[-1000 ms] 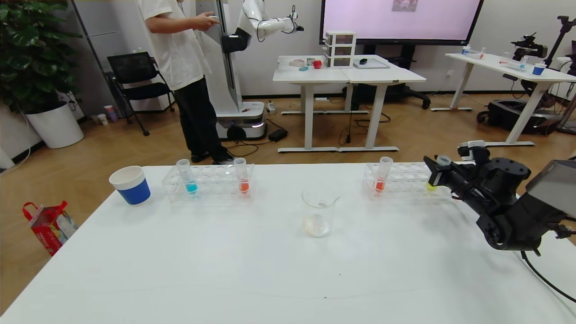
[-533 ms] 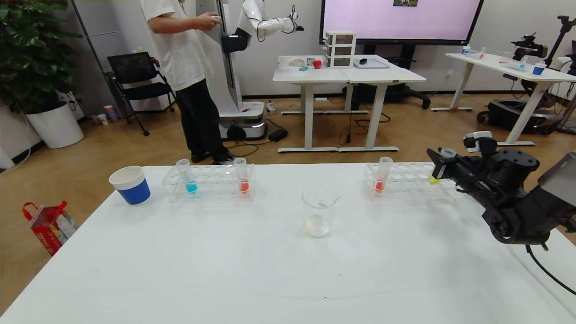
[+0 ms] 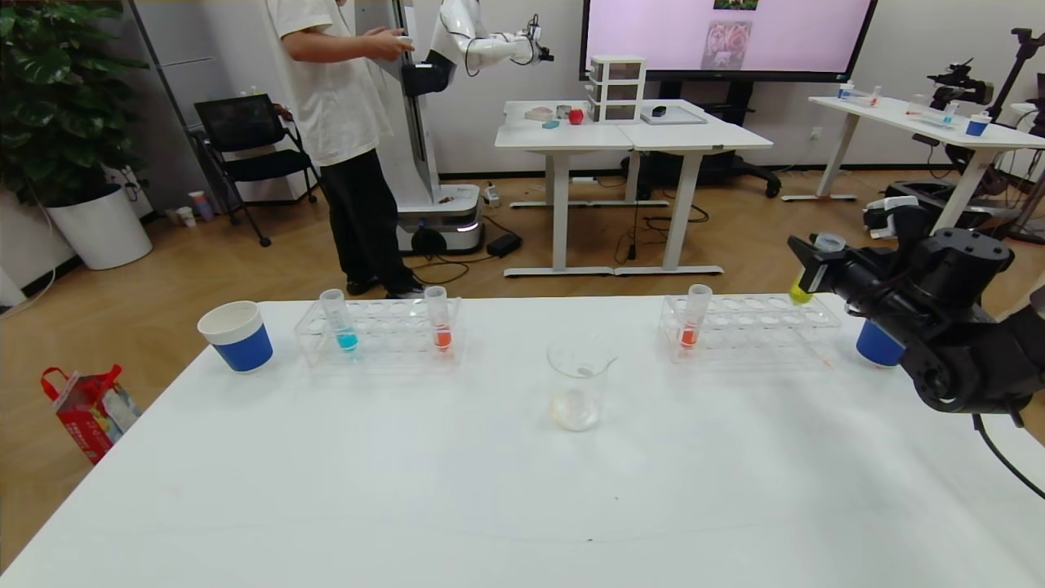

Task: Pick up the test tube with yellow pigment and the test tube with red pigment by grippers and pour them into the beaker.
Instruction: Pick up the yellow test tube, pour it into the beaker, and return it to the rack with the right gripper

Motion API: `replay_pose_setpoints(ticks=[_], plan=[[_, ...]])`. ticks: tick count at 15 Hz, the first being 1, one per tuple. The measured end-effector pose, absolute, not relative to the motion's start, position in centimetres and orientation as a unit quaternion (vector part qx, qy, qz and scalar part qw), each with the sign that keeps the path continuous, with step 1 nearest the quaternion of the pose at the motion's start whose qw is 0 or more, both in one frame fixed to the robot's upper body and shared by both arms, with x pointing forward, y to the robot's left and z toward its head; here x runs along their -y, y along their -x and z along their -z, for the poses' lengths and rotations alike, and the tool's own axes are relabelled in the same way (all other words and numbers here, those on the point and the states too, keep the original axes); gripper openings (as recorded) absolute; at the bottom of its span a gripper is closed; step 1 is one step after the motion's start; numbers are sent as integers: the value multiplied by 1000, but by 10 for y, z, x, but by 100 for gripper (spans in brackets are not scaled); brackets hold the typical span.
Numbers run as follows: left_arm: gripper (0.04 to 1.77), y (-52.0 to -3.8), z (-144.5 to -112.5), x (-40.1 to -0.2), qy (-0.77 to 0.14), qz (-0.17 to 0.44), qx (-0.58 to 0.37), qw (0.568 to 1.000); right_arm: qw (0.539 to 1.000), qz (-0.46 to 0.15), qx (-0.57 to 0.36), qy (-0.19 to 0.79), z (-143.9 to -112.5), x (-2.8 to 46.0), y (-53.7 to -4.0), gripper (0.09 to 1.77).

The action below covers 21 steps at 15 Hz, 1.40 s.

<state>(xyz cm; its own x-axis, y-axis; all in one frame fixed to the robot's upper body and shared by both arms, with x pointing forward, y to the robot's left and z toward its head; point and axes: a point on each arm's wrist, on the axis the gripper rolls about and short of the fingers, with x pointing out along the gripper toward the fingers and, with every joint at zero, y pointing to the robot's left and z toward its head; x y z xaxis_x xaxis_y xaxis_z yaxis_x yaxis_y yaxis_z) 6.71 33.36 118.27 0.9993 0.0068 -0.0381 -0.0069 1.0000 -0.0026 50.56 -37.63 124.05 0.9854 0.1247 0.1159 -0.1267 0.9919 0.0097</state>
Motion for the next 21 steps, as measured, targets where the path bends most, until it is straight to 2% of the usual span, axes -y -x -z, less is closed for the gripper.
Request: replay_pose_setpoints(ticks=[3, 5, 12, 16, 21], plan=[[175, -67, -1183, -334, 1, -3, -19, 1000, 994, -102, 48, -3, -1248, 361, -504, 53], [175, -67, -1183, -334, 1, -4, -19, 1000, 986, -150, 55, 39, -1257, 343, -502, 53], [175, -67, -1183, -334, 1, -4, -19, 1000, 941, -295, 134, 98, -1287, 246, -501, 53], [175, -67, -1183, -334, 1, -4, -19, 1000, 903, -360, 166, 166, -1279, 212, -497, 53], [175, -67, -1183, -334, 1, -4, -19, 1000, 868, -395, 212, 212, -1270, 171, -488, 53]])
